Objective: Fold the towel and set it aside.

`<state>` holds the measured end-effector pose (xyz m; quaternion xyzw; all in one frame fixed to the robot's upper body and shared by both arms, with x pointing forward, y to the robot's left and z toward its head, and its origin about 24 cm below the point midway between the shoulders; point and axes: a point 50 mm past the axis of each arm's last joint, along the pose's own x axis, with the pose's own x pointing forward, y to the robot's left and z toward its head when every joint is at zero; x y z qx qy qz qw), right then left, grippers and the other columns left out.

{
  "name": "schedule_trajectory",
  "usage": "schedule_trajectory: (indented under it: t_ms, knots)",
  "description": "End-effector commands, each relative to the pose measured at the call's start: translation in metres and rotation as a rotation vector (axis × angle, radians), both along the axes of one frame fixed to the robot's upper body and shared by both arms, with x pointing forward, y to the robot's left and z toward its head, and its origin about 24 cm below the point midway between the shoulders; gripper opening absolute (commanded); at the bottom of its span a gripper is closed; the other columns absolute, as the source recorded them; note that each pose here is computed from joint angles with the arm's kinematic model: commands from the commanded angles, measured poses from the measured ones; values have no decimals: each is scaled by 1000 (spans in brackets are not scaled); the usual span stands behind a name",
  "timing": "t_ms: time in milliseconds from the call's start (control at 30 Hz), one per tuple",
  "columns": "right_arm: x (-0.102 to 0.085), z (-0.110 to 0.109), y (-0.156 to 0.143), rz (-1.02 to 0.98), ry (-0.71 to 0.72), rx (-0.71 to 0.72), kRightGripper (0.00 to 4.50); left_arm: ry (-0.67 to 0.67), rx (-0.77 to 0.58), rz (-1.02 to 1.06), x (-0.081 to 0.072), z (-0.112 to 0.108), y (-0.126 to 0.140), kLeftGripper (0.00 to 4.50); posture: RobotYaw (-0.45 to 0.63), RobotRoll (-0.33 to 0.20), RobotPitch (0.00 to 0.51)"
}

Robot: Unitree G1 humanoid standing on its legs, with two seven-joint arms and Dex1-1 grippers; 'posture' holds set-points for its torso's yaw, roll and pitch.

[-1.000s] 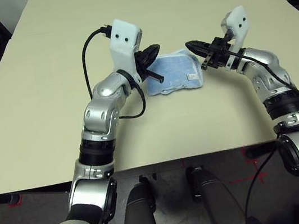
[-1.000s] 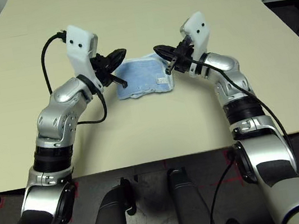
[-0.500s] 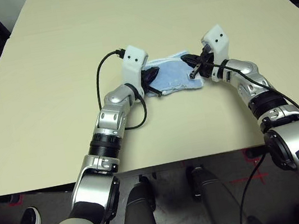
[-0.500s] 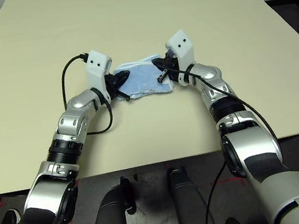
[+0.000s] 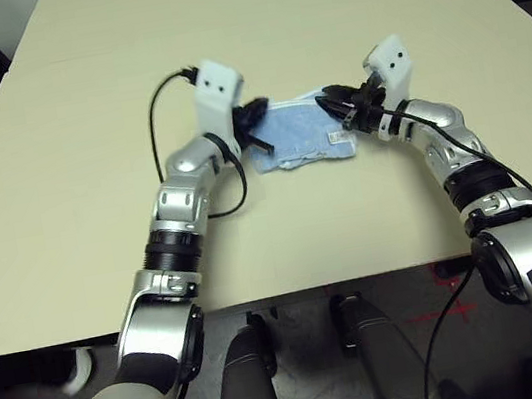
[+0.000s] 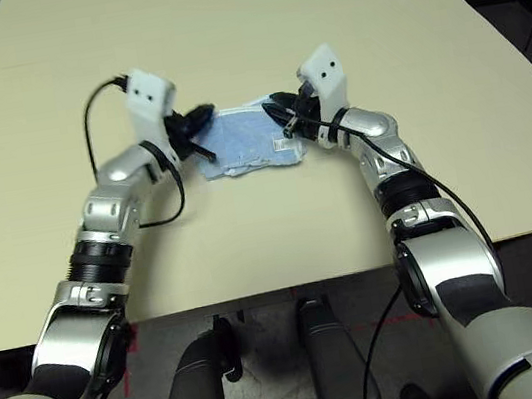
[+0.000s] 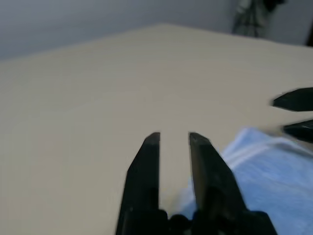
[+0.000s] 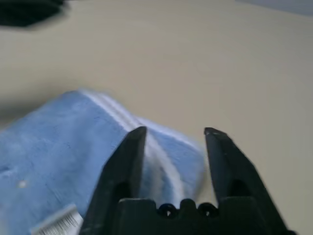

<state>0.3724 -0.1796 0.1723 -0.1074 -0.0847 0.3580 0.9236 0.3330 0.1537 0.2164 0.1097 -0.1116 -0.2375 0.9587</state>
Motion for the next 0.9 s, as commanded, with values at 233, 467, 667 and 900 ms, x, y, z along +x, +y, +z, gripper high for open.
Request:
schedule_trajectory:
  t_ms: [233, 467, 667, 900]
  knots:
    - [-33, -1, -28, -5, 124, 85, 4500, 166, 22, 225, -64, -39, 55, 4484, -140, 0, 208]
    - [-41, -7, -30, -9, 302, 155, 4500, 175, 37, 289, -80, -46, 70, 4484, -130, 0, 205]
    - [-46, -10, -38, -23, 354, 143, 4500, 119, 27, 157, -92, -36, 63, 4484, -122, 0, 202]
    - [-50, -12, -60, -37, 386, 125, 4500, 81, 109, -76, -102, -33, 59, 4484, -127, 0, 200]
